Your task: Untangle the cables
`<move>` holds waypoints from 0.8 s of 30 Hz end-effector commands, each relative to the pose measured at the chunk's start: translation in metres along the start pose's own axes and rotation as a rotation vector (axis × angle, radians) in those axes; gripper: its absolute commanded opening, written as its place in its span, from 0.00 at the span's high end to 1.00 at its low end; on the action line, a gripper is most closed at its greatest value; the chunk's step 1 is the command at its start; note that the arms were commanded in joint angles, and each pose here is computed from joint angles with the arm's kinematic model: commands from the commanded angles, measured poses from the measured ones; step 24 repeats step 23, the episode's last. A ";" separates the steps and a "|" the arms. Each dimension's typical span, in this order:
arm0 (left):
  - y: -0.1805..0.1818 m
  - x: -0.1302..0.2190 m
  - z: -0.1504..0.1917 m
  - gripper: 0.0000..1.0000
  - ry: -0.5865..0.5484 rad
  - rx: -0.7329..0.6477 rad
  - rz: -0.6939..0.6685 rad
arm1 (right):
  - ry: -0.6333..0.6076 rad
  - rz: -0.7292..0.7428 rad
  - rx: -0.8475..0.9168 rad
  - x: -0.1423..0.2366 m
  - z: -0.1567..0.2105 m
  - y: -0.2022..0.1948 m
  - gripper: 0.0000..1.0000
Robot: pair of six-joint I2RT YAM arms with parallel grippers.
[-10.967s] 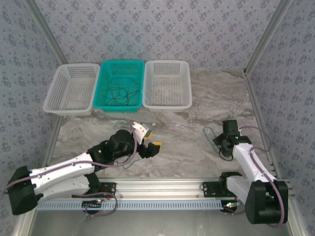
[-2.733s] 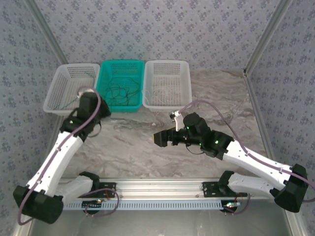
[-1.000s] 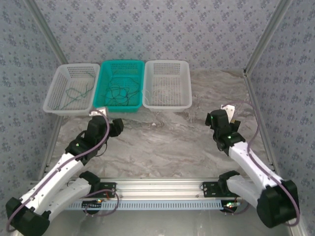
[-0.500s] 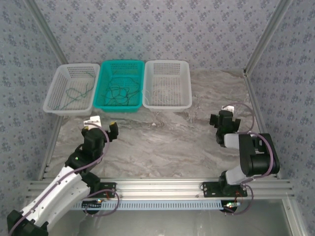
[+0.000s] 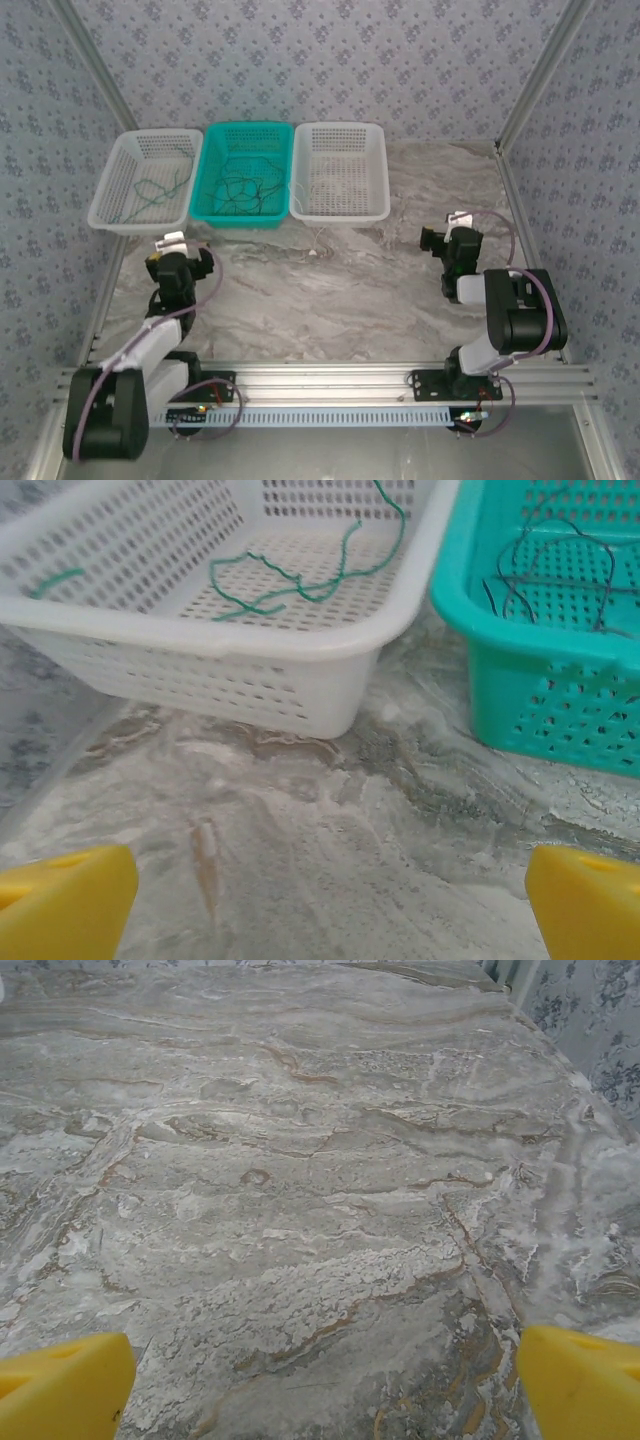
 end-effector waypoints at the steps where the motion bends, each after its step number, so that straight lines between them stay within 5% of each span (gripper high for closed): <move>1: -0.012 -0.019 -0.026 0.01 -0.193 0.010 0.095 | -0.025 -0.021 0.007 -0.001 -0.007 0.001 0.00; 6: -0.023 -0.062 -0.015 0.03 -0.193 -0.039 0.102 | -0.022 -0.029 0.008 -0.001 -0.007 0.001 0.00; 8: -0.023 -0.060 -0.016 0.01 -0.064 -0.050 0.150 | -0.014 -0.057 0.017 -0.002 -0.008 0.003 0.00; 10: -0.024 -0.062 -0.015 0.01 -0.162 -0.046 0.153 | -0.007 -0.066 0.018 -0.002 -0.007 0.003 0.00; 15: -0.016 -0.073 -0.019 0.01 -0.028 -0.008 0.073 | -0.008 -0.067 0.018 -0.002 -0.007 0.003 0.00; 24: -0.021 -0.075 -0.022 0.00 -0.041 -0.033 0.185 | -0.010 -0.069 0.017 -0.001 -0.007 0.003 0.00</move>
Point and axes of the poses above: each hand's point on the last joint's axis, 136 mm out from that joint toward the fingers, its own x axis back along the fingers, its own y axis along the line the jaws close on, z = x × y, the point moved 9 cm from there along x, back along the fingers, and after that the axes turned 12 degrees about -x, right-handed, at the moved point
